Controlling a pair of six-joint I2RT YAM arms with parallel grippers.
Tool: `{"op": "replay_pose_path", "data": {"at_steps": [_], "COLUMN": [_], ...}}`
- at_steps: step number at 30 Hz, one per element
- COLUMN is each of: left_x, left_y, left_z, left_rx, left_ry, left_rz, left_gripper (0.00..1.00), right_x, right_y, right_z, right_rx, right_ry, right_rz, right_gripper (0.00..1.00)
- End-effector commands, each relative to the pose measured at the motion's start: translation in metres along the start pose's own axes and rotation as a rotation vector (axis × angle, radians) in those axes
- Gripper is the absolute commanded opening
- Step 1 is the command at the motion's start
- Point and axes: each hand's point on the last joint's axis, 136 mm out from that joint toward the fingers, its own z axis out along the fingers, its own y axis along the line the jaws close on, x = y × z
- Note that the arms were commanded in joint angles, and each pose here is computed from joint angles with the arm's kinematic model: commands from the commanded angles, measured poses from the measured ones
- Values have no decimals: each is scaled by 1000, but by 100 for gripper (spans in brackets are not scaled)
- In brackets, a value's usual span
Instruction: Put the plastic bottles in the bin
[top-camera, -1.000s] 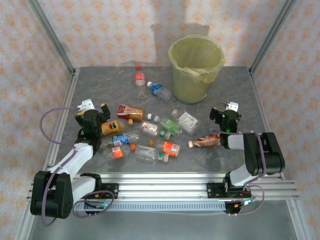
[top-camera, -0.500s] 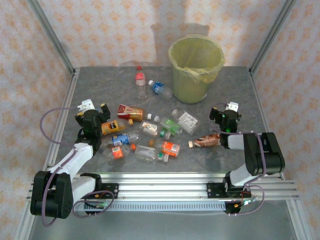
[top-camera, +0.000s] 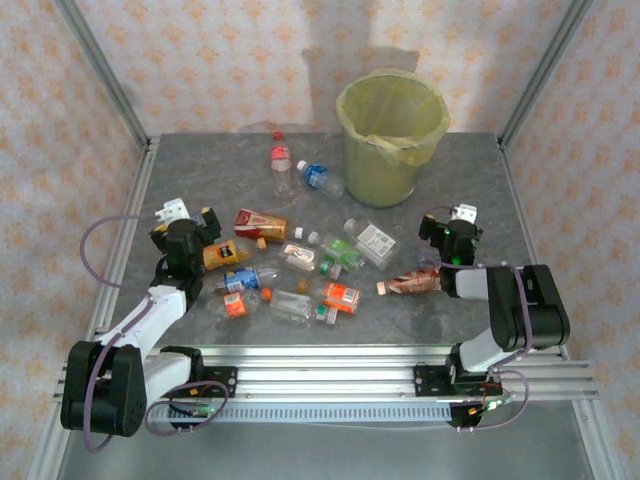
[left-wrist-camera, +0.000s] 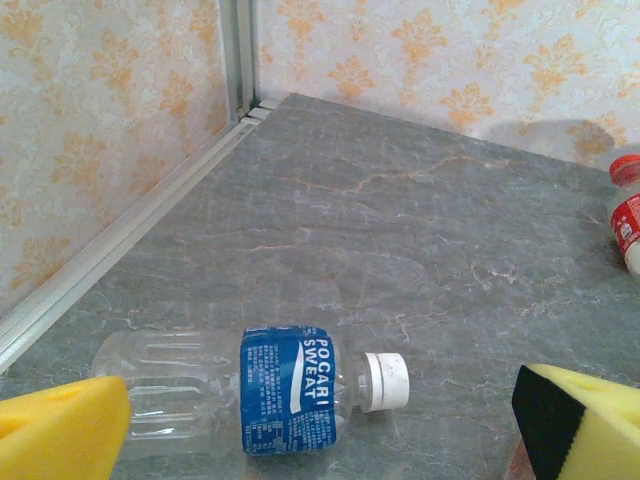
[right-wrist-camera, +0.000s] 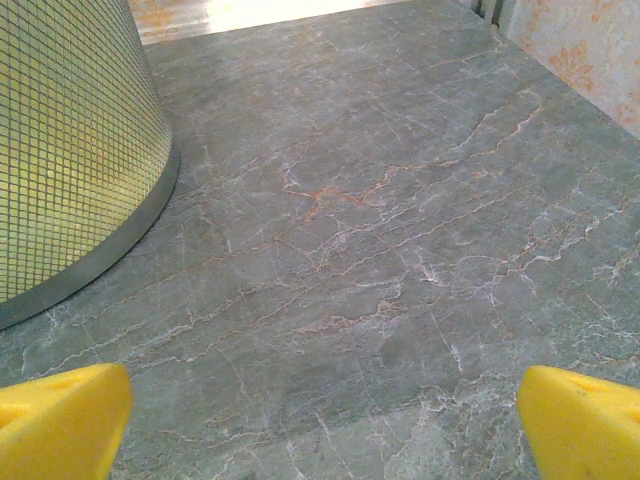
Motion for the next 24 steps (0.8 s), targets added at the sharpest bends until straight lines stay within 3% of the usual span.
{"op": "replay_pose_path", "data": {"at_steps": [1,12,19,24], "left_x": [-3,-4,-18,-24], "left_y": [3,4,6,6], "left_z": [2,2,-6,-12], "left_rx": [-13,-23,-31,-29], "left_ry": [-8,4,3,27], "left_rz": [14,13,-46,-84], "left_gripper": [100,100,100,100], "right_x": [-4,-11,-43,-71], "right_y": [2,1,-6,-24], "right_z": [2,1,-21,-47], "right_rx": [-1,10,52,167], "right_ry": [-6,4,-16,34], "right_rz": [-6,-8,15,86], "right_gripper": [99,99,99,99]}}
